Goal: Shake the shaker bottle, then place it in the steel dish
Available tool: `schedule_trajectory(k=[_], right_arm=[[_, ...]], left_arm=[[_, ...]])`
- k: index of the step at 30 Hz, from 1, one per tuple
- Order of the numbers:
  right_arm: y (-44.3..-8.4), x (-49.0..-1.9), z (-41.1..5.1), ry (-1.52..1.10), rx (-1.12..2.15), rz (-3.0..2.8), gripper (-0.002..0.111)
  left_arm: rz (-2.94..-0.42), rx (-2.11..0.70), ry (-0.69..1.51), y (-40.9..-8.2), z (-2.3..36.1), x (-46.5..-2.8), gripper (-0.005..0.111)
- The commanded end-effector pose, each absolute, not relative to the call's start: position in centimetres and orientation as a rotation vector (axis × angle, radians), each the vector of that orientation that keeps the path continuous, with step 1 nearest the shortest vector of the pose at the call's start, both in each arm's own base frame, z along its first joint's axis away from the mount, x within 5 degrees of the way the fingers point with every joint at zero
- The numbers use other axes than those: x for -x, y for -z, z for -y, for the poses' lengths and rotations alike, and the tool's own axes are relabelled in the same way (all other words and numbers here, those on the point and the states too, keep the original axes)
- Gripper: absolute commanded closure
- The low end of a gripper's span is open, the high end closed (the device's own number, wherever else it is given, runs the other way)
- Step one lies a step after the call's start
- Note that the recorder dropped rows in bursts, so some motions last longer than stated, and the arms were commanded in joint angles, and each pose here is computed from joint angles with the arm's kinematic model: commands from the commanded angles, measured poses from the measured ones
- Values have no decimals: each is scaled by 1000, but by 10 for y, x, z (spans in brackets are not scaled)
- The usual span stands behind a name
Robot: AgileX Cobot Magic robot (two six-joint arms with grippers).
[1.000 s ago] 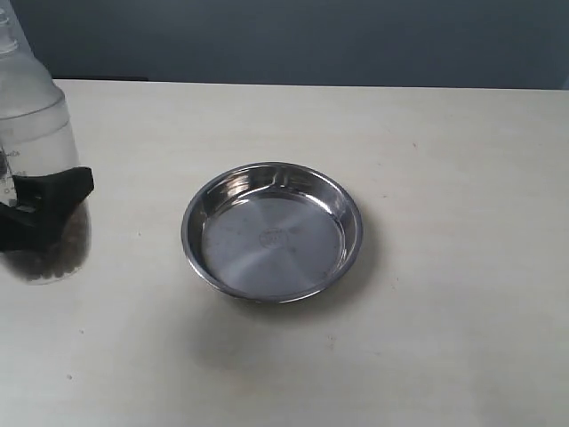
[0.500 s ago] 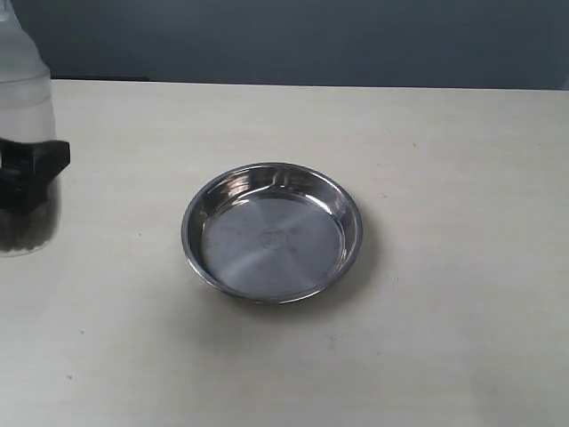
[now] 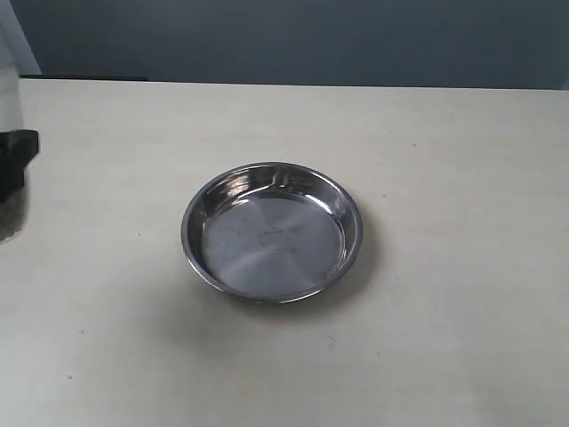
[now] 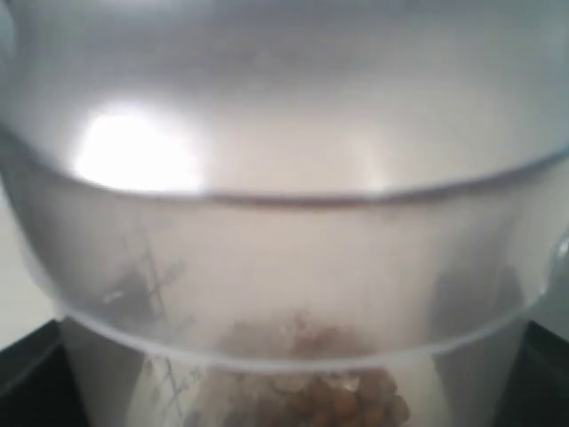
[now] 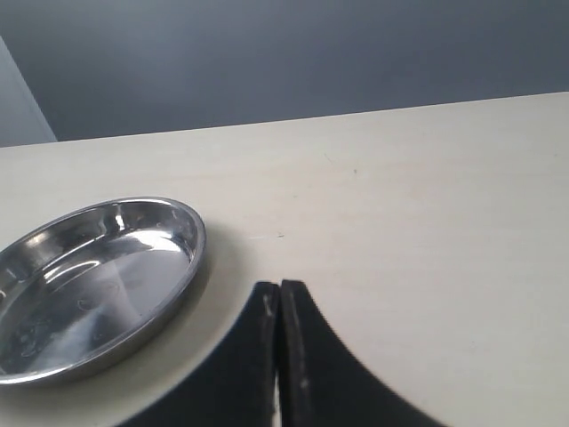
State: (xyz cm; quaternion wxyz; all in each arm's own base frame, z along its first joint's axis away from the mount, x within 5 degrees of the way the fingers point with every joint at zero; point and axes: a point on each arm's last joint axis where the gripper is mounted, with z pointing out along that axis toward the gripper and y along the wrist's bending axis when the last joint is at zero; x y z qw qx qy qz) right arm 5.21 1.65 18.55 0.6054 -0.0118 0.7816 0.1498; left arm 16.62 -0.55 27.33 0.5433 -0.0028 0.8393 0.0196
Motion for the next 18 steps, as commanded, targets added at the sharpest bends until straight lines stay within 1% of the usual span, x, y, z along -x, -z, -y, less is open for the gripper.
schedule_trajectory(k=[1, 3, 5, 6, 8, 10, 11, 12, 14, 15, 16, 17, 18], right_arm=[[-186, -52, -16, -345, 28, -1796, 109], [-186, -52, -16, -345, 28, -1796, 109], [-186, -52, -16, -345, 28, -1796, 109], [-186, -52, -16, -345, 28, -1796, 109], [-186, -52, -16, -345, 28, -1796, 109], [-186, -52, -16, -345, 28, -1796, 109], [-186, -52, -16, -345, 28, -1796, 109], [-186, -52, -16, -345, 28, -1796, 109], [-186, -52, -16, -345, 28, -1796, 109], [-186, -52, -16, -345, 28, -1796, 109], [-186, -52, -16, -345, 28, -1796, 109], [-186, -52, -16, -345, 28, -1796, 109], [-186, -52, -16, -345, 28, -1796, 109]], left_arm=[[-1880, 216, 102, -284, -1, -169, 106], [-1772, 135, 268, -292, 13, -171, 106], [-1614, -84, 451, -302, 36, -166, 106], [-1562, -180, 502, -305, 45, -163, 106], [-1509, -373, 538, -307, 59, -156, 106], [-1547, -489, 463, -300, 62, -155, 106], [-1619, -456, 388, -294, 56, -158, 106], [-1713, -343, 298, -288, 45, -163, 106], [-1888, -15, 101, -274, 17, -166, 106], [-1938, 81, 13, -270, 6, -165, 106], [-1964, 172, -44, -268, -3, -163, 106], [-1942, 209, -38, -270, -5, -164, 106], [-1908, 175, -10, -275, -4, -166, 106]])
